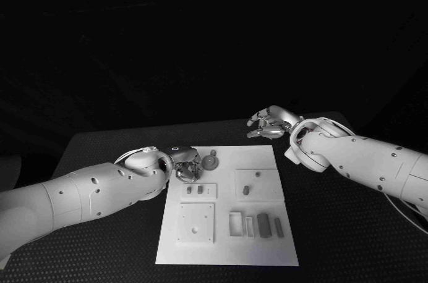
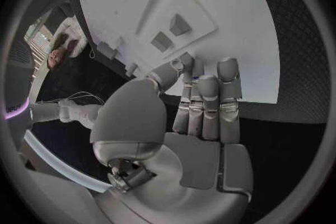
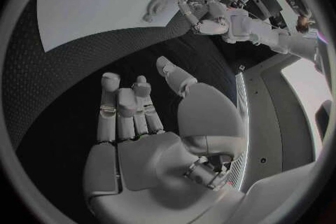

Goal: Assemble the parts on the task board

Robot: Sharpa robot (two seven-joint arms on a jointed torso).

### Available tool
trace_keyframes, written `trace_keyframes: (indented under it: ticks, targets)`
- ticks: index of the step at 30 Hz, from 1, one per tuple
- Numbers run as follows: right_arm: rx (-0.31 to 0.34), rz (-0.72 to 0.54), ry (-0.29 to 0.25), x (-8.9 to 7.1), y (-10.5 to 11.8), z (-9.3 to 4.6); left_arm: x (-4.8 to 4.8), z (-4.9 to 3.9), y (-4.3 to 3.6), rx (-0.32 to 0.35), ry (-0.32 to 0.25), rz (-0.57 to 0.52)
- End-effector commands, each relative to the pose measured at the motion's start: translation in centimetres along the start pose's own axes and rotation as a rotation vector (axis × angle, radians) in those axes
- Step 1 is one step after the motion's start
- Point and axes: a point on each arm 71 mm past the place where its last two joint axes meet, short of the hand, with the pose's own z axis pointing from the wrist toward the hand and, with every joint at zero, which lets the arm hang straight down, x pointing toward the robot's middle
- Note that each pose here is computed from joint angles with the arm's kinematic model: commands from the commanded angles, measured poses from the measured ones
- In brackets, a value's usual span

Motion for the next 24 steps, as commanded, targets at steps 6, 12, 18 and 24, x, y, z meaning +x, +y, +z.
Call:
trace_keyframes:
  ticks: [6, 12, 18, 24]
  targets:
    - [-0.008, -0.001, 0.013, 0.12, 0.08, 0.02, 1.23, 0.01, -0.36, 0.014, 0.044, 0.016]
    - [-0.008, -0.001, 0.014, 0.15, 0.12, 0.03, 1.27, 0.02, -0.46, 0.021, 0.045, 0.015]
    - [-0.008, -0.001, 0.013, 0.13, 0.10, 0.01, 1.27, -0.06, -0.44, 0.027, 0.041, 0.008]
    - [-0.009, -0.001, 0.014, 0.15, 0.14, 0.02, 1.34, -0.08, -0.51, 0.034, 0.044, 0.001]
